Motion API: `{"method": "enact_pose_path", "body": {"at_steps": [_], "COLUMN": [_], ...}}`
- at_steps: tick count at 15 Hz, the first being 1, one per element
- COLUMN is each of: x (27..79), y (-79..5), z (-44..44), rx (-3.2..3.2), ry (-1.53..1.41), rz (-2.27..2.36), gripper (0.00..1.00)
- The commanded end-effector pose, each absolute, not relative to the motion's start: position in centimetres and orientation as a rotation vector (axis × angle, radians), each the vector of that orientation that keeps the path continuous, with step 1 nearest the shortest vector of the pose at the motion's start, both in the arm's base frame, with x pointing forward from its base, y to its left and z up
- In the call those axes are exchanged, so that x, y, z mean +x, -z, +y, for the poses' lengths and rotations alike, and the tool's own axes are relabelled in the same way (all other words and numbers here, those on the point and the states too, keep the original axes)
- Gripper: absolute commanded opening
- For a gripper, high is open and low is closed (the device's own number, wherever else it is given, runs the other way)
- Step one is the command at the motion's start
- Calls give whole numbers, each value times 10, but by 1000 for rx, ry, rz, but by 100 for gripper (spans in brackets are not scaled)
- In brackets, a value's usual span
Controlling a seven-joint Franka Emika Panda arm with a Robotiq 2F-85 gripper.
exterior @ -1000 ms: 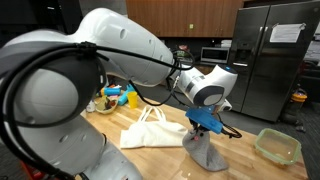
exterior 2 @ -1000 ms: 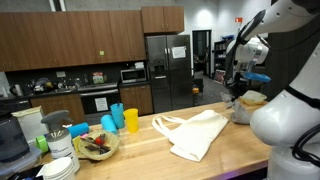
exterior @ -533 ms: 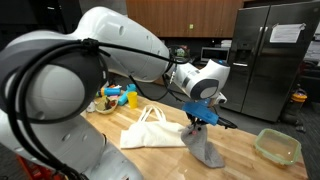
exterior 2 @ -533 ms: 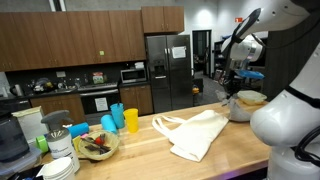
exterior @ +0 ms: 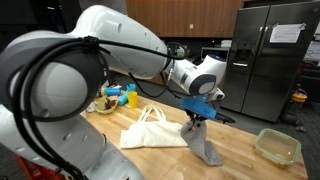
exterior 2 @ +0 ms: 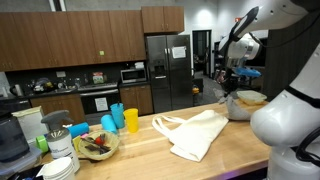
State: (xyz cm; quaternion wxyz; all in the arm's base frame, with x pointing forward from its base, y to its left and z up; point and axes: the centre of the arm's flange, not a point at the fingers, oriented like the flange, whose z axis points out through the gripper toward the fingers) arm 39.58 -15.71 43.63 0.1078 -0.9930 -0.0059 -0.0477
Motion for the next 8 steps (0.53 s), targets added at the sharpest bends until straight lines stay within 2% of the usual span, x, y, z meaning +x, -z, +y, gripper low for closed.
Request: {"method": "enact_pose_path", "body": {"at_steps": [1,8], "x": [394,396], "y": [-448,-446], "z": [-158,-155], "rx": [-2930,-2920], "ry": [139,109], "rz": [1,-4], "gripper": [1,1]}}
